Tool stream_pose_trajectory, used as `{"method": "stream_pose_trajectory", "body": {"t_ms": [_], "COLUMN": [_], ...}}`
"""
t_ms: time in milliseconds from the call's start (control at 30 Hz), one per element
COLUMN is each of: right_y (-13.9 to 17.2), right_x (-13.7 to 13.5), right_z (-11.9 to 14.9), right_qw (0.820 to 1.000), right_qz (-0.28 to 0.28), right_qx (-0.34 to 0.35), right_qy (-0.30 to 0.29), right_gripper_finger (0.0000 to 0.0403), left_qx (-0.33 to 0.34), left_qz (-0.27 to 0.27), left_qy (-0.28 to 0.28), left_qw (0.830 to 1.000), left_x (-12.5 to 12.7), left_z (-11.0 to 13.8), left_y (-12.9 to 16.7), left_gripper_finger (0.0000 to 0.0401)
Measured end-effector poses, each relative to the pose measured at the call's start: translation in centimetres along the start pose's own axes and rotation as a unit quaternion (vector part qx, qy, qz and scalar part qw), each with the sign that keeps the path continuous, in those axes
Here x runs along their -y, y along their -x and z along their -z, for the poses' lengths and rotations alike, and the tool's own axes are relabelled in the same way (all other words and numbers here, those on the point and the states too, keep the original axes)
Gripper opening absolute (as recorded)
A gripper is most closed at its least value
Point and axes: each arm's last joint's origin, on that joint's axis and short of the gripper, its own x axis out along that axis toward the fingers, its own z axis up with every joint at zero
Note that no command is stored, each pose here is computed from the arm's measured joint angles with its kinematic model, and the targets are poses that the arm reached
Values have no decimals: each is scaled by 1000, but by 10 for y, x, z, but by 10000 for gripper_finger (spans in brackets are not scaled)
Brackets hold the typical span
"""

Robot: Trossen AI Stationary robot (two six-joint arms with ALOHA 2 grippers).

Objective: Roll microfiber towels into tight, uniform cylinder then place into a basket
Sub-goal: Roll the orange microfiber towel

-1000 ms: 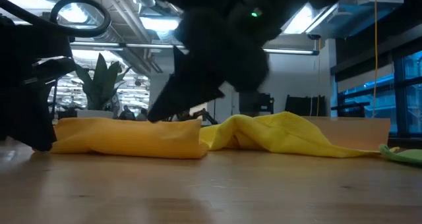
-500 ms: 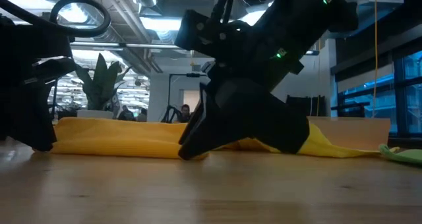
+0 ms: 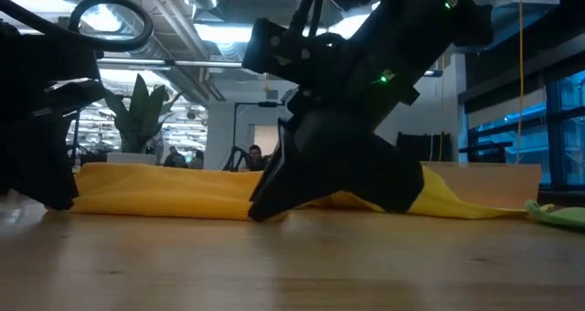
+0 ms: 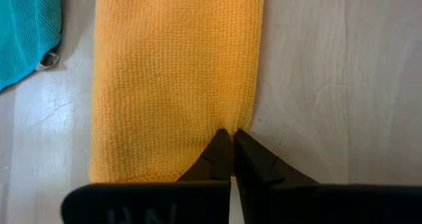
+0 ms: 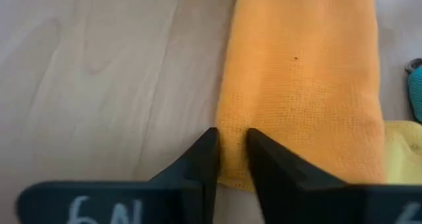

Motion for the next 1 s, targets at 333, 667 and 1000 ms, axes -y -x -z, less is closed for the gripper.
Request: {"method": "stream_pose_trajectory", "body": {"t_ms": [333,667,1000], "right_y": [0,11,19], "right_x": [0,-2,-2], "right_z": [-3,-28,-45], "right_qw": [1000,994,982], "right_qz": [-16,-100,-163], "right_qx": [-2,-5,-10], "right_qy": [-12,-51,-97], "right_gripper_finger": [7,3,2], "left_qx": [-18,-70,-81], "left_qz": [19,118,194], "left_qy": [-1,-8,-46], "left_qw": [1000,991,977], "left_x": [3,11,17], "left_z": [-11,-32,-45], "left_y": [9,27,41], "left_gripper_finger": [0,0,0]}}
